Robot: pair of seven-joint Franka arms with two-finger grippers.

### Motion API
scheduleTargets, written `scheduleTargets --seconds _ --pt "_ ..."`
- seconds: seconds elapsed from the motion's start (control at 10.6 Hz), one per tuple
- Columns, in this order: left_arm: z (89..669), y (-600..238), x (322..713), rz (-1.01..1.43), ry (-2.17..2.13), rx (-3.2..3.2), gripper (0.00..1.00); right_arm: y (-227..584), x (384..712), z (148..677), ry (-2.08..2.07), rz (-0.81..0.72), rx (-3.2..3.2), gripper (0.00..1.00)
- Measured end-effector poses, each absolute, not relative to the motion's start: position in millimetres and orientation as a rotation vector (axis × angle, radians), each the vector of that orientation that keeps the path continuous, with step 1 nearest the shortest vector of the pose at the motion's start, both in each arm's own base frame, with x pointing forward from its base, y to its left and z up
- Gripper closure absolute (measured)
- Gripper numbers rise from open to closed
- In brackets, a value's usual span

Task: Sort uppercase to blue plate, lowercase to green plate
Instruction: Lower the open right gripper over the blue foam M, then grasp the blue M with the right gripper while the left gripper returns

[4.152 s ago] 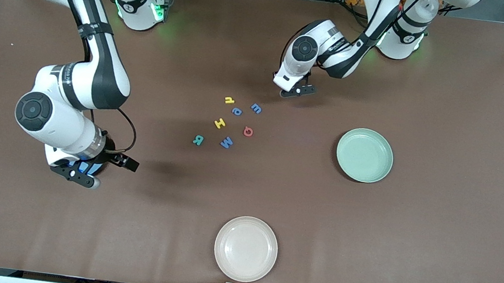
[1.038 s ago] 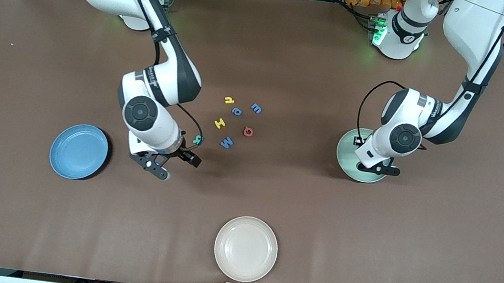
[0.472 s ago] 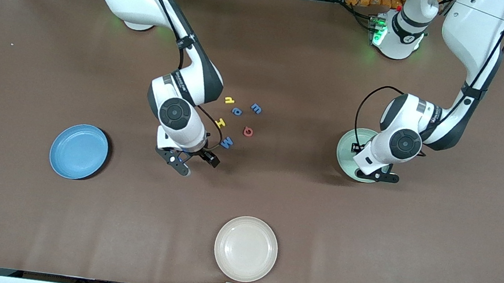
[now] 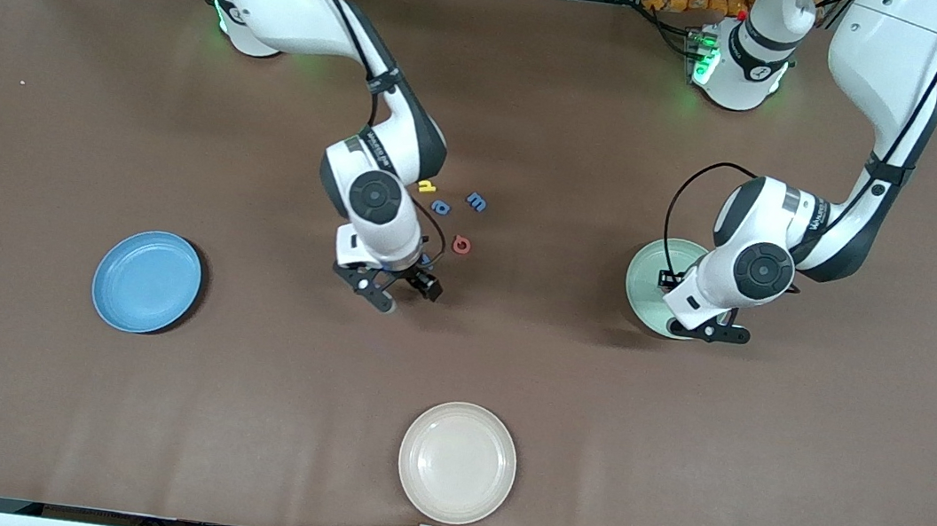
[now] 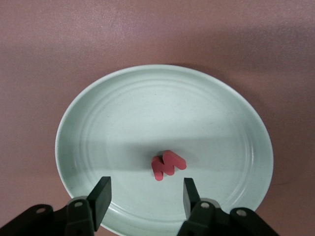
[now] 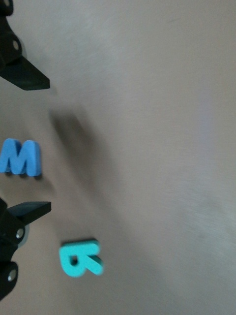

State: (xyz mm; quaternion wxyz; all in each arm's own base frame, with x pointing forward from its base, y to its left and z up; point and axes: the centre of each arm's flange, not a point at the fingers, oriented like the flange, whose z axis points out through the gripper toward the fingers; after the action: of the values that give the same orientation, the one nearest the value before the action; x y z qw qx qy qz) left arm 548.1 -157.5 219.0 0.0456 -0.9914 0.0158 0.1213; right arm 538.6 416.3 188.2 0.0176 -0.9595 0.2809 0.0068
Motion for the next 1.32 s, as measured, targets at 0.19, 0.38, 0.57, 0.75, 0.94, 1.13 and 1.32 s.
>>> scheduleTargets --seconds 0.19,0.38,0.57,0.75,0.94,1.13,1.32 --pt "222.0 -157.1 549.7 0.361 0.046 -3.03 0.32 429.5 522.9 178.1 0.838 0.031 -3.002 0.0" --pt "226.1 -157.2 551.6 0.349 0.045 -3.033 0.3 432.6 519.9 177.2 0.85 0.031 -2.999 0.0" --pt "235.5 -156.3 552.7 0.338 0.042 -3.032 0.3 431.9 520.4 176.9 0.897 0.03 -2.985 0.0" --pt "247.2 -151.9 554.4 0.327 0.029 -3.031 0.3 431.5 520.5 175.0 0.957 0.028 -2.965 0.0" --pt "255.5 -150.4 556.0 0.31 0.018 -3.038 0.25 431.1 520.2 170.4 0.972 0.027 -2.961 0.0" --pt "260.9 -151.6 556.6 0.298 0.011 -3.045 0.24 430.9 520.1 168.0 0.979 0.026 -2.959 0.01" --pt "261.9 -152.0 556.5 0.3 0.0 -3.052 0.24 433.1 522.6 174.1 0.977 0.015 -2.947 0.23"
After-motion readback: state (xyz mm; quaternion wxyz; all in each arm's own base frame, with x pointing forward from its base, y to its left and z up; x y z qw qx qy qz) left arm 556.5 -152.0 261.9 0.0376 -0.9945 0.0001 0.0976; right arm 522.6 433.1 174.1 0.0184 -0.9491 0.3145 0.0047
